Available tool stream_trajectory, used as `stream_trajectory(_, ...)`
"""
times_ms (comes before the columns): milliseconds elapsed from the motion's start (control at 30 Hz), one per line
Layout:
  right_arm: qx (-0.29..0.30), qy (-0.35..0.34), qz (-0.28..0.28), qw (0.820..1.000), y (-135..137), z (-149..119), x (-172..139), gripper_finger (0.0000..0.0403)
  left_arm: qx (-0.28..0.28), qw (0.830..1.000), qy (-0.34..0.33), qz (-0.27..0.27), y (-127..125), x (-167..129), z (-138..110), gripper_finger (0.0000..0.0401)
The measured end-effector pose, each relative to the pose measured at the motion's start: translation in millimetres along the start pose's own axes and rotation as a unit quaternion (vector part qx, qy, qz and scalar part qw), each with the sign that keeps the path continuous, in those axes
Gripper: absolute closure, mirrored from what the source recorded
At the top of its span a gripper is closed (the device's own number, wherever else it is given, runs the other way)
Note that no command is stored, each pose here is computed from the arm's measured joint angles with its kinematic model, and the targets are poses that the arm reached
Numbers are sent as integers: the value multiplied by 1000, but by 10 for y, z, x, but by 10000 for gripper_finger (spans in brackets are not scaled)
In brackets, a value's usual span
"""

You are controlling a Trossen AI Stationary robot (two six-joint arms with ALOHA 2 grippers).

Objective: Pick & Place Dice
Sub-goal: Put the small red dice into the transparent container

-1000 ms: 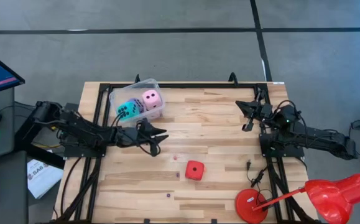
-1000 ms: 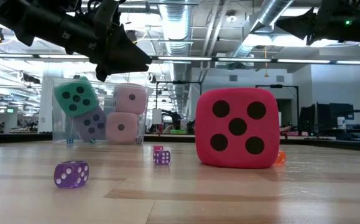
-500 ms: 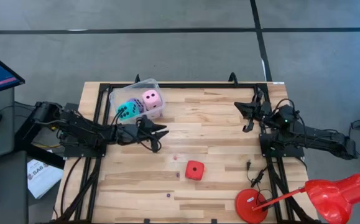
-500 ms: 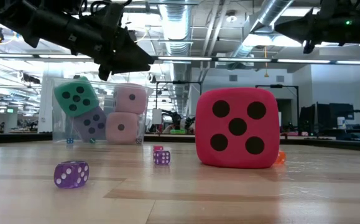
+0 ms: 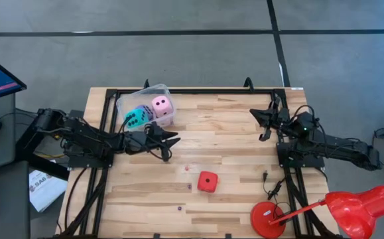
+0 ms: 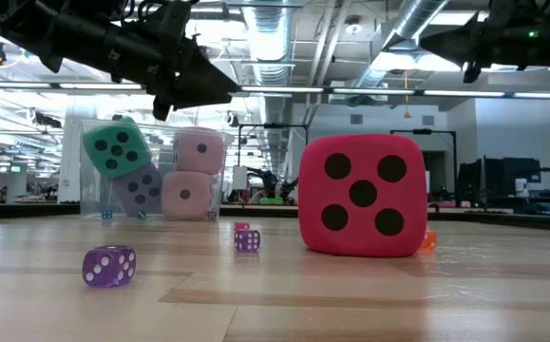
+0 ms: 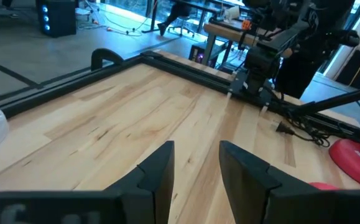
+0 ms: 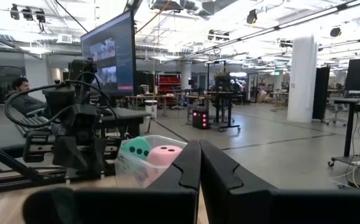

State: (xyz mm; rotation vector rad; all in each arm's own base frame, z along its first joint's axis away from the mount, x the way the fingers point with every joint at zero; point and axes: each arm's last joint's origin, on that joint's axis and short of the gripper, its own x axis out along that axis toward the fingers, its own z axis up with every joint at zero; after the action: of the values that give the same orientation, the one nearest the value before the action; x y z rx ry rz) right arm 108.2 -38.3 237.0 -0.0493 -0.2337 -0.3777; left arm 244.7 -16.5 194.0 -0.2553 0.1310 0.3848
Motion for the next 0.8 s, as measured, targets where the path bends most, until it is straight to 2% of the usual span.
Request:
stream_trajectory(167, 57, 9, 17, 998, 10, -16, 0, 403, -14, 1000, 6, -7, -5, -2, -9, 284)
stream_trajectory(267, 57, -13, 82, 995, 46, 32, -4, 403, -33, 999, 9, -31, -31, -8, -7, 284)
stream_trajectory(400, 52, -41, 149, 987, 83, 93, -17, 403, -22, 998, 16, -59, -130, -58, -37, 284)
stream_trajectory(467, 50, -48, 158, 985, 88, 106, -19, 403, -24, 997, 11, -72, -181, -85, -37, 284)
stream_trajectory(533, 49, -52, 158, 985, 87, 114, -21, 403, -57, 994, -4, -88, -253, -115, -2, 284)
stream_trajectory(600, 49, -53, 158, 985, 87, 115, -20, 403, -65, 992, -15, -106, -356, -128, 77, 284)
stream_trajectory(800, 48, -63, 158, 984, 86, 134, -23, 403, -5, 987, -49, -154, -661, -191, 284, 284)
